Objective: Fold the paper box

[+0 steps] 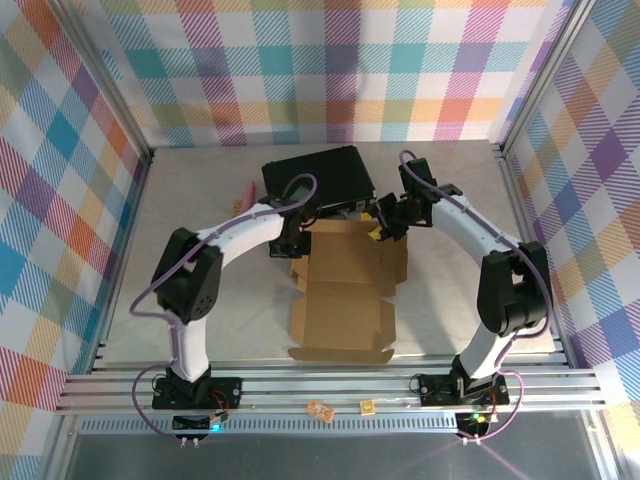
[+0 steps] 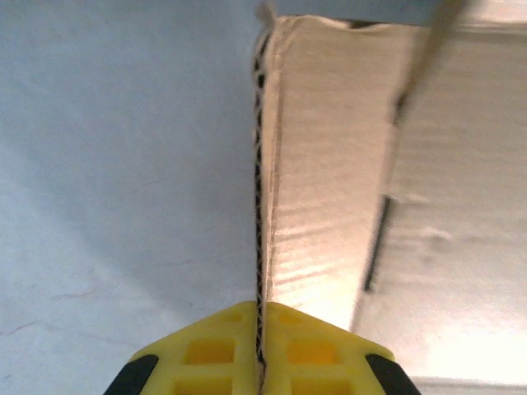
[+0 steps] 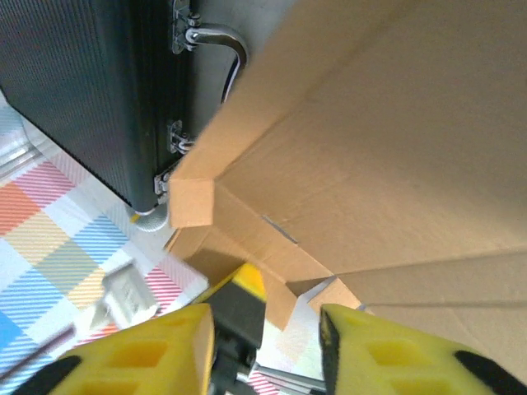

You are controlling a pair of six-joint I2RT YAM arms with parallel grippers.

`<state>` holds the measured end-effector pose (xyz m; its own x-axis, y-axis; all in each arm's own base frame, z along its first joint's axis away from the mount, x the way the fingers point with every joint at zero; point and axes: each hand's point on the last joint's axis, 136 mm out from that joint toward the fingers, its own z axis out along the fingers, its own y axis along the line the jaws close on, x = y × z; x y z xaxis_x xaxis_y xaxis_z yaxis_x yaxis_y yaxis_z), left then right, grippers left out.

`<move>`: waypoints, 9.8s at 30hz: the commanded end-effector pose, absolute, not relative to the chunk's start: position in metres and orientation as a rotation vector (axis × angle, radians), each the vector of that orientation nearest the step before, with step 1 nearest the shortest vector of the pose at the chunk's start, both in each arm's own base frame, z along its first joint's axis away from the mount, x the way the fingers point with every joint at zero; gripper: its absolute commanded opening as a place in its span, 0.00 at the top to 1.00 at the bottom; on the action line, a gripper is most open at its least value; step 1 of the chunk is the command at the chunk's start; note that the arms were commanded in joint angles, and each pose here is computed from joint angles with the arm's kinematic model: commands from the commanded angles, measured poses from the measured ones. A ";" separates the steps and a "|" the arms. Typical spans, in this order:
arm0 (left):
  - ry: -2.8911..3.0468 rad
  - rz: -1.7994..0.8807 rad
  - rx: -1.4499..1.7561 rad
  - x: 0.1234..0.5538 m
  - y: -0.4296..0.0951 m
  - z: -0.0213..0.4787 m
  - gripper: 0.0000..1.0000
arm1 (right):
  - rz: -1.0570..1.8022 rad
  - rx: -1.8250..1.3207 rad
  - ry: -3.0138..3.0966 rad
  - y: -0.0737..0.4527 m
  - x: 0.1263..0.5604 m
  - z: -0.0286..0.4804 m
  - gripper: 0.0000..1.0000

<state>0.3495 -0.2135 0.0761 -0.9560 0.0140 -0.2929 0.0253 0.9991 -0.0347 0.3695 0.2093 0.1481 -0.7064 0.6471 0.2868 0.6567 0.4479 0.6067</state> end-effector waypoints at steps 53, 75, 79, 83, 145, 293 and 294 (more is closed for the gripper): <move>2.067 -0.311 0.164 0.387 -0.234 0.185 1.00 | -1.424 -1.532 -2.484 0.250 0.506 0.183 0.69; 2.234 -0.302 0.021 0.349 -0.189 0.192 0.32 | -1.846 -1.645 -2.476 0.245 0.475 0.182 1.00; 2.303 -0.402 0.038 0.326 -0.180 0.186 0.33 | -2.000 -1.580 -2.475 0.246 0.468 0.188 1.00; 2.377 -0.508 0.115 0.316 -0.184 0.161 0.39 | -2.117 -1.511 -2.441 0.251 0.465 0.187 1.00; 2.189 -0.787 0.409 0.324 -0.284 0.128 0.58 | -2.346 -1.040 -2.499 0.271 0.443 0.154 1.00; 2.464 -0.571 0.305 0.422 -0.251 0.138 1.00 | -1.518 -1.526 -3.051 0.098 0.359 0.274 0.30; 2.469 -0.667 0.313 0.421 -0.254 0.144 1.00 | -1.516 -1.530 -3.064 0.091 0.355 0.282 0.30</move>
<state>0.4380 -0.2257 0.1145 -0.7768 0.0530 -0.6275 0.1912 0.9693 -0.1547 0.3776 0.1046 0.2880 -0.4730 0.8719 -0.1270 0.3355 0.3115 0.8890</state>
